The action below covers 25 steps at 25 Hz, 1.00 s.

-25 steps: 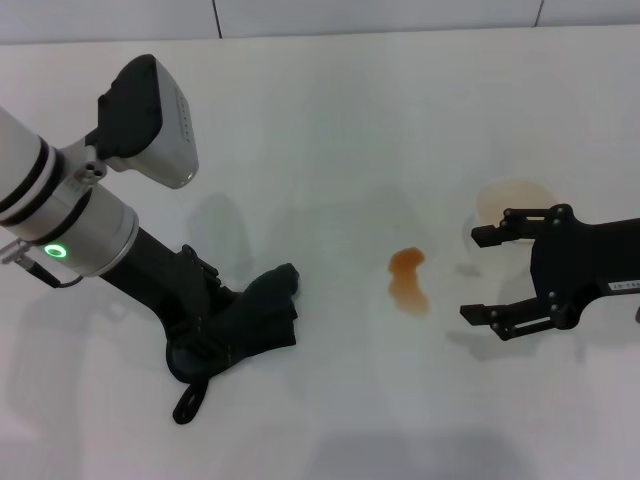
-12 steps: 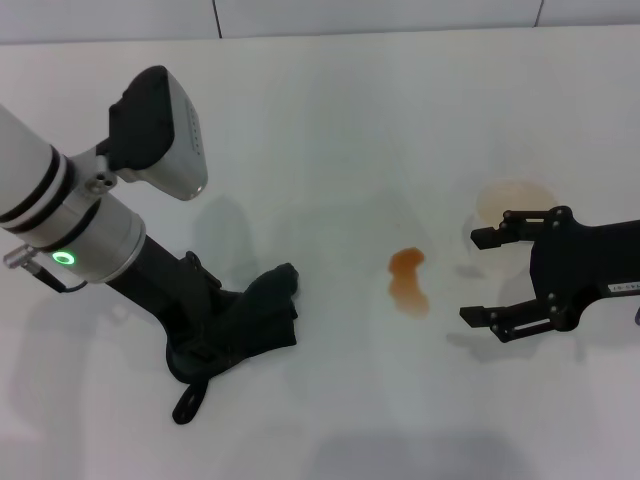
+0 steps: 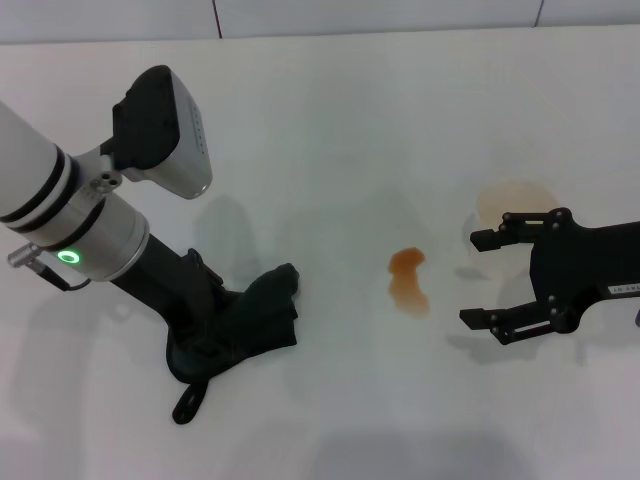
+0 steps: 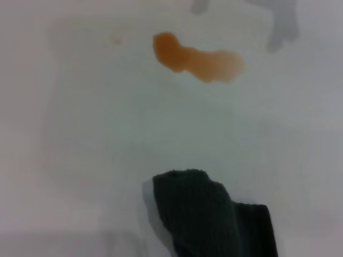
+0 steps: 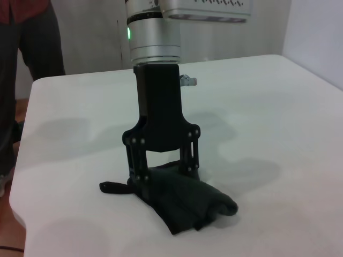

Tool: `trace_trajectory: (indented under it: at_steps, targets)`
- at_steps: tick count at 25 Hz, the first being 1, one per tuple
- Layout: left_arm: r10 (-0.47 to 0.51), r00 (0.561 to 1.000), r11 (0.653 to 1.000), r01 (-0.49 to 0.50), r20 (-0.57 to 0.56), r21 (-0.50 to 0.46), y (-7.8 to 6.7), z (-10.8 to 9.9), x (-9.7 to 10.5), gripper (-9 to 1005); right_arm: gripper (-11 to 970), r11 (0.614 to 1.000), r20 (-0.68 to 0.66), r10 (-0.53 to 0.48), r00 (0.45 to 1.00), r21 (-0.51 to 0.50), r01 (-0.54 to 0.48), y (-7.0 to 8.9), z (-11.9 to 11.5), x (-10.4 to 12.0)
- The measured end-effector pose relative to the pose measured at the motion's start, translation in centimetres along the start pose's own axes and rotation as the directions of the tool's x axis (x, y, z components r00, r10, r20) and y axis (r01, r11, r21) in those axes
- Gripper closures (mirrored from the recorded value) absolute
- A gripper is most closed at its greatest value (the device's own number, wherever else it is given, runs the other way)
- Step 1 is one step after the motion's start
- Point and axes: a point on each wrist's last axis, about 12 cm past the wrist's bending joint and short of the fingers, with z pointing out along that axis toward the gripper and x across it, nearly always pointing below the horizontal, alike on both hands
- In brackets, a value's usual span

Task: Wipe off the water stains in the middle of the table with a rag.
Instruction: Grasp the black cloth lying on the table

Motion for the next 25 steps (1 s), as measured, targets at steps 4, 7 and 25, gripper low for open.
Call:
trace_trajectory:
  at_steps: [4, 7, 25]
  targets:
    - [0.000, 1.000, 1.000, 0.000, 0.004, -0.019, 0.2, 0.0, -0.2, 459, 86, 1.000, -0.001, 0.000, 1.000, 0.002, 0.000, 0.0, -0.1, 0.0]
    - [0.003, 1.000, 0.999, -0.002, 0.009, -0.036, 0.4, 0.0, -0.3, 506, 86, 1.000, 0.000, -0.001, 1.000, 0.007, 0.001, -0.1, -0.1, 0.0]
    - [0.042, 0.998, 0.996, -0.039, 0.044, -0.079, 0.7, 0.0, -1.9, 888, 86, 1.000, 0.001, -0.007, 1.000, 0.012, 0.007, -0.2, -0.2, -0.1]
